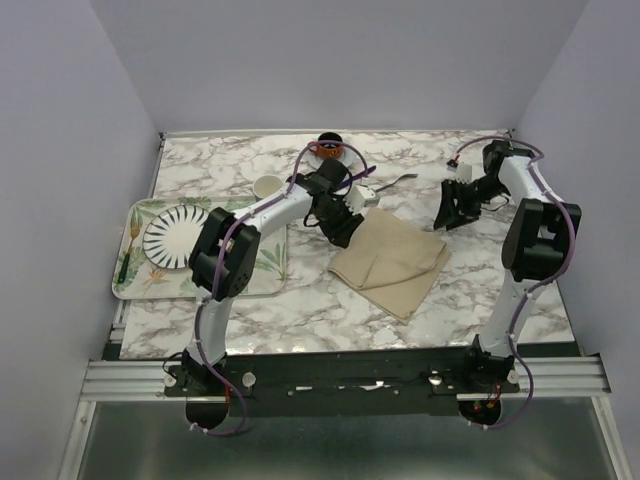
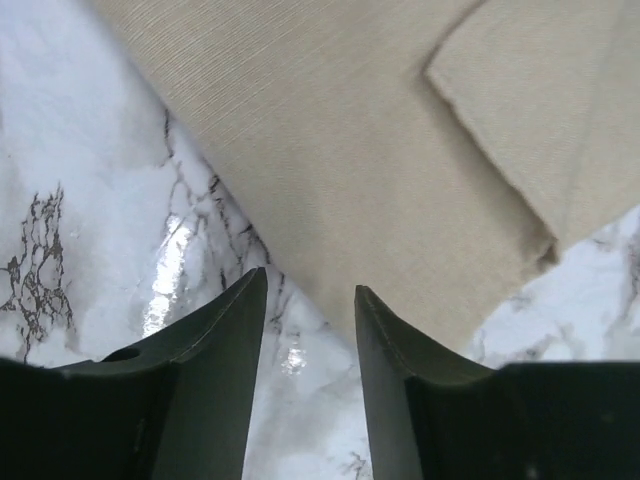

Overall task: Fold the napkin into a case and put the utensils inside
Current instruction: Fold the rectangle-folded napkin at the center of the board.

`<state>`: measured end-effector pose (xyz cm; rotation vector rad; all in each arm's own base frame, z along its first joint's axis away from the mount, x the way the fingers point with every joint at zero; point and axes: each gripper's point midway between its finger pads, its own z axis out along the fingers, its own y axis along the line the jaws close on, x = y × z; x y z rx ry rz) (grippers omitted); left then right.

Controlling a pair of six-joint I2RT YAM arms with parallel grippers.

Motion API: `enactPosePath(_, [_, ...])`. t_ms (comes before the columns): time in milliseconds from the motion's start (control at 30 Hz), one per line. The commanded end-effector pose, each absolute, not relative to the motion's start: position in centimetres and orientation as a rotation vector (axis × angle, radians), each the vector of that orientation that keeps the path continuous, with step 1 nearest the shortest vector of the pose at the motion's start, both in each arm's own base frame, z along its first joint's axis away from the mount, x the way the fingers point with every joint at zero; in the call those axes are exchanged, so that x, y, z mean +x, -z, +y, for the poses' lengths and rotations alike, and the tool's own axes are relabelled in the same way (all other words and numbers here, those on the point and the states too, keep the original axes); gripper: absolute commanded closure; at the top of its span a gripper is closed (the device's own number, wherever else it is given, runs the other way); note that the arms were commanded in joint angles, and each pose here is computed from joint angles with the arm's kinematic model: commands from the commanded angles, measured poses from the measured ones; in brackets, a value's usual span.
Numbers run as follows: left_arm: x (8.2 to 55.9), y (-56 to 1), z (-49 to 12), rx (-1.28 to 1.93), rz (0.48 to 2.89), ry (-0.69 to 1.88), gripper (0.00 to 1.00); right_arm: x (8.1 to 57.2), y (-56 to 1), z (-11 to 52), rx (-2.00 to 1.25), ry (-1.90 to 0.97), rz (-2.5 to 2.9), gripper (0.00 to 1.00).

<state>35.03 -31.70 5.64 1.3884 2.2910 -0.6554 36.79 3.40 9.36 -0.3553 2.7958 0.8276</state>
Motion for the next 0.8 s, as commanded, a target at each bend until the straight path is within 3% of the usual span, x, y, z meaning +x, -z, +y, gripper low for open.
enactPosePath(0, [32.9, -11.1, -34.4, 1.364, 2.13, 0.878, 0.44, 37.5, -7.6, 4.3, -0.312, -0.901, 2.796, 0.4])
enactPosePath(133, [31.8, -11.3, -36.3, 1.222, 2.195, 1.038, 0.37, 37.2, -5.2, 3.3, -0.334, -0.823, 2.841, 0.41])
enactPosePath(267, [31.2, -9.4, -37.1, 1.153, 2.281, 1.109, 0.37, 35.3, -3.8, 3.5, -0.336, -0.855, 2.892, 0.5])
enactPosePath(533, [31.8, -8.0, -36.1, 1.236, 2.275, 0.998, 0.37, 30.4, -3.9, 4.0, -0.362, -0.899, 2.947, 0.61])
enactPosePath(633, [31.1, -8.1, -36.3, 1.265, 2.26, 1.013, 0.37, 29.1, -4.2, 4.3, -0.354, -0.934, 2.969, 0.61])
enactPosePath(767, [30.1, -7.9, -37.0, 1.291, 2.255, 1.067, 0.37, 30.1, -5.0, 3.3, -0.359, -0.869, 2.954, 0.51])
